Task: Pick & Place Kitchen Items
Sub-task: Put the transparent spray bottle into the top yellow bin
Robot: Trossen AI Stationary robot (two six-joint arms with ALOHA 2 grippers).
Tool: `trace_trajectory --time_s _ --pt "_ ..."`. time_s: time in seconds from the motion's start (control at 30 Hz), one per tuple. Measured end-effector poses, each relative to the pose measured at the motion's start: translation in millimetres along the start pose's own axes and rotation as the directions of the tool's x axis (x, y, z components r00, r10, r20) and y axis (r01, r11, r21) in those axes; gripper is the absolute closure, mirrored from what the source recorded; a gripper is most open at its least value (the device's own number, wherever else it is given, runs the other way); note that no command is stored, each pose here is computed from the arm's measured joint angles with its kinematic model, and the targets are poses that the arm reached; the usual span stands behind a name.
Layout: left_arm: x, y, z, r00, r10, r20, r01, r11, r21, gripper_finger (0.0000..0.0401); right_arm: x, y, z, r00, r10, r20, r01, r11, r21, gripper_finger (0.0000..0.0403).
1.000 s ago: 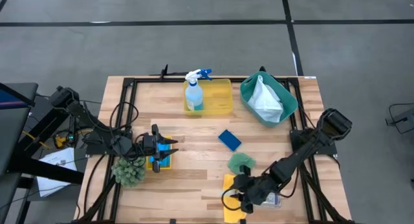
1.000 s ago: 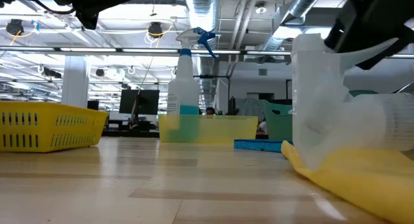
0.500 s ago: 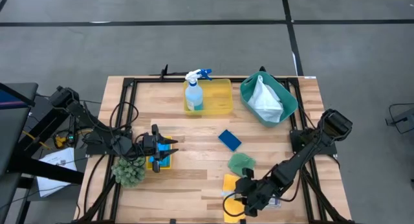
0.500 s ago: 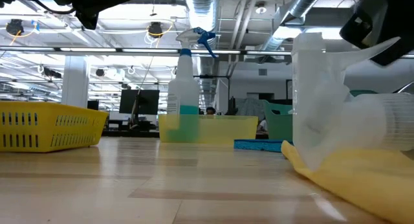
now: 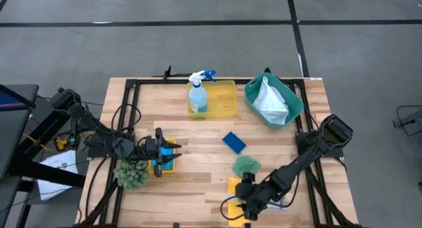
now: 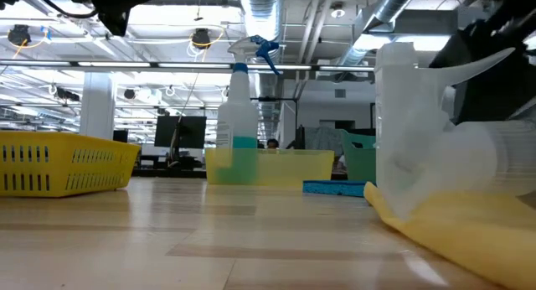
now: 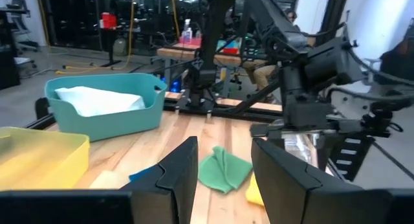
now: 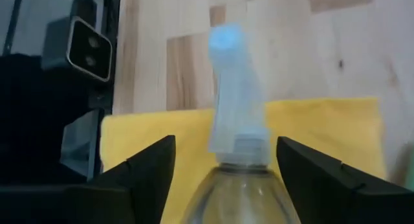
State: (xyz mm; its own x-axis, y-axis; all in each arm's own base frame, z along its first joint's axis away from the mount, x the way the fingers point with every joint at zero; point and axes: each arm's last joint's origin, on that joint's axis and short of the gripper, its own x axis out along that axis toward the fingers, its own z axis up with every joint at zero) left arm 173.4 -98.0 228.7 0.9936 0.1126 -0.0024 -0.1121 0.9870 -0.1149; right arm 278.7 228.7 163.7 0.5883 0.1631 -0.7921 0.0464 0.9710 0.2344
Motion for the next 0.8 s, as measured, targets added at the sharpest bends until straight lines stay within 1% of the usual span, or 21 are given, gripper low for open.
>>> trace_trajectory --time_s 0.1,0.23,0.47,0.67,0.8 --pt "0 0 0 1.000 -0.001 0.003 0.001 1.000 0.001 0.0261 4 -1 -1 1.000 -0.001 -0.029 0.001 1.000 -0.002 0.0141" --pt "0 0 1 1.000 -0.004 0.006 0.004 1.000 -0.001 0.0261 5 -6 3 0.999 -0.001 -0.037 0.001 1.000 0.016 0.0142" --pt "0 0 1 1.000 -0.007 0.009 0.007 1.000 -0.004 0.0261 9 -19 14 0.997 0.029 -0.074 -0.025 0.998 0.056 0.0142" --pt "0 -1 1 1.000 -0.018 0.007 0.018 1.000 -0.003 0.0261 11 -23 18 0.989 0.091 -0.118 -0.085 0.995 0.060 0.0143" --pt "0 -1 1 1.000 -0.018 0.008 0.018 1.000 -0.002 0.0261 12 -27 21 0.986 0.108 -0.129 -0.102 0.993 0.053 0.0143"
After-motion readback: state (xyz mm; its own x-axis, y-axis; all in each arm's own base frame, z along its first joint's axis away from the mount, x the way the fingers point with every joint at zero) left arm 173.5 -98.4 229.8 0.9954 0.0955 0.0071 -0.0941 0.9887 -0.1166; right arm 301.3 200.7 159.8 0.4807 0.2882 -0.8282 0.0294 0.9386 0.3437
